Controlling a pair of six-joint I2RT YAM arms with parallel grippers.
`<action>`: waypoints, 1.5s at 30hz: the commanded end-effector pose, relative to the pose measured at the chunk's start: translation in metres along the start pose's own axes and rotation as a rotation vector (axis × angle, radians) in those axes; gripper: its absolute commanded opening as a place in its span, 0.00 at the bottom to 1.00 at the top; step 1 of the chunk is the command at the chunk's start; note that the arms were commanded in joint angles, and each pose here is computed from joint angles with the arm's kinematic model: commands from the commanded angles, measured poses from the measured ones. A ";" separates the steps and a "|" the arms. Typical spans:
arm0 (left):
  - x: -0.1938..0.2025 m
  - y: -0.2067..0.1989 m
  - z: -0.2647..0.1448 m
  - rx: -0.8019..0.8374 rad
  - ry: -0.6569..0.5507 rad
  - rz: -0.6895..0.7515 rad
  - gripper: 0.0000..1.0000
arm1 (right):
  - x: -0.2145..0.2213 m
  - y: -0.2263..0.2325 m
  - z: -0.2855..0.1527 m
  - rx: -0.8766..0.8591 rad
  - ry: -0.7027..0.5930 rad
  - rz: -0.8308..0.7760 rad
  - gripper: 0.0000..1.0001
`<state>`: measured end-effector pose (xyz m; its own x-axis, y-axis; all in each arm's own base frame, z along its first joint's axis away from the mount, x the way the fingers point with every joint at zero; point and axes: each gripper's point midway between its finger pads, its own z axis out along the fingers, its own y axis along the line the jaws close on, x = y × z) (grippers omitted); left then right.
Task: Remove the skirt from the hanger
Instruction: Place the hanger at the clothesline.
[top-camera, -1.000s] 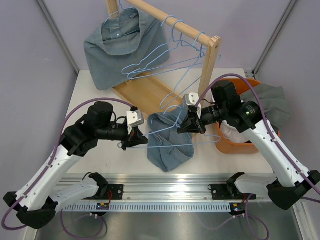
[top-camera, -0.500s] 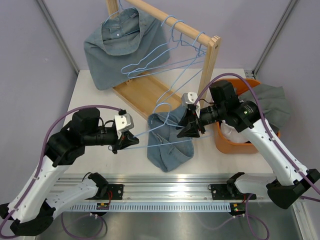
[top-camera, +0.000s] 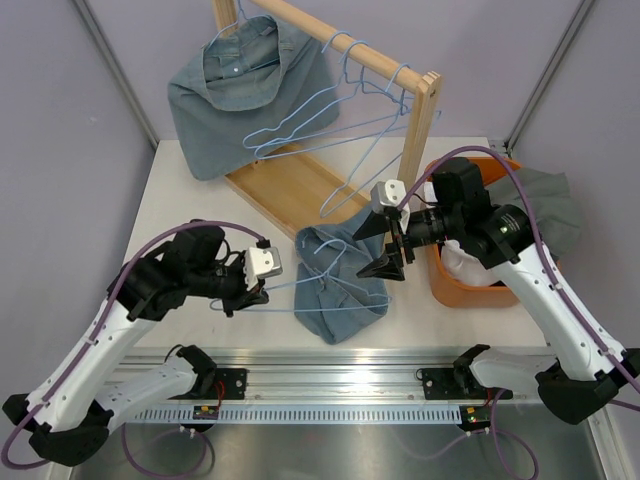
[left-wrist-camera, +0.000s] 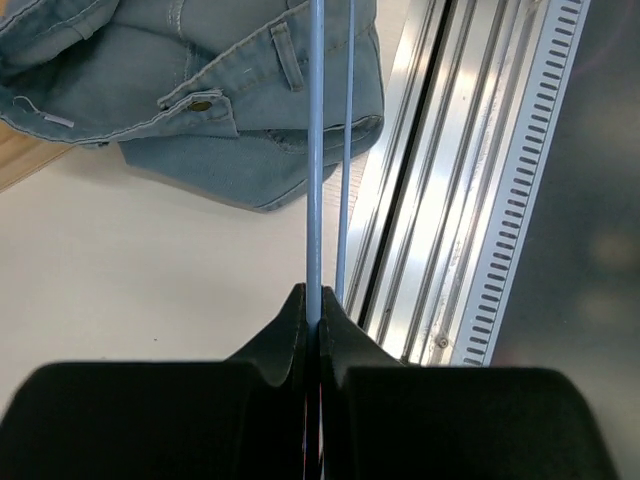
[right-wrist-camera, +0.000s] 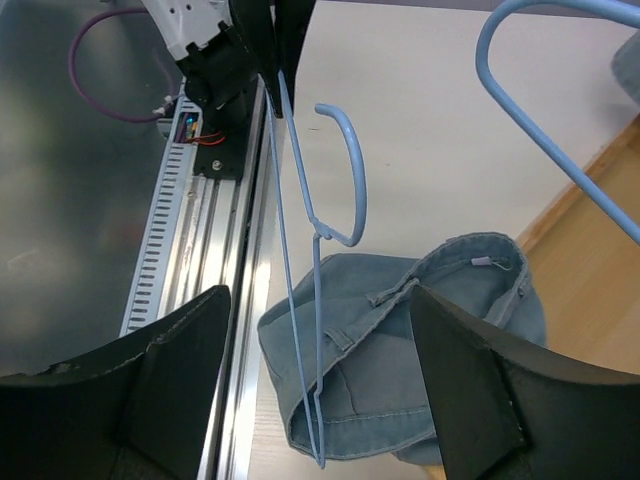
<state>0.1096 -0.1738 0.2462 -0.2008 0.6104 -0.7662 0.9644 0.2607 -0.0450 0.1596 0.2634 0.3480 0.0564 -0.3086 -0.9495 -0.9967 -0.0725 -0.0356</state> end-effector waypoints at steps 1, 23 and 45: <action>-0.006 0.013 -0.001 -0.053 -0.016 0.057 0.00 | -0.020 -0.009 -0.017 0.091 -0.030 -0.104 0.80; -0.001 0.047 0.025 -0.047 -0.168 -0.442 0.00 | 0.010 -0.006 -0.026 0.136 -0.073 0.008 0.80; -0.015 0.252 -0.013 -0.540 -0.229 -0.839 0.00 | 0.025 0.020 -0.029 0.121 -0.096 0.003 0.80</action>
<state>0.3160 -0.1260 0.2287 -0.7707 -0.0619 -0.6342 0.3376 0.8045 -0.4887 0.1437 0.2261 0.3247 0.0330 -0.2436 -0.9693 -0.9975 0.0532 -0.0473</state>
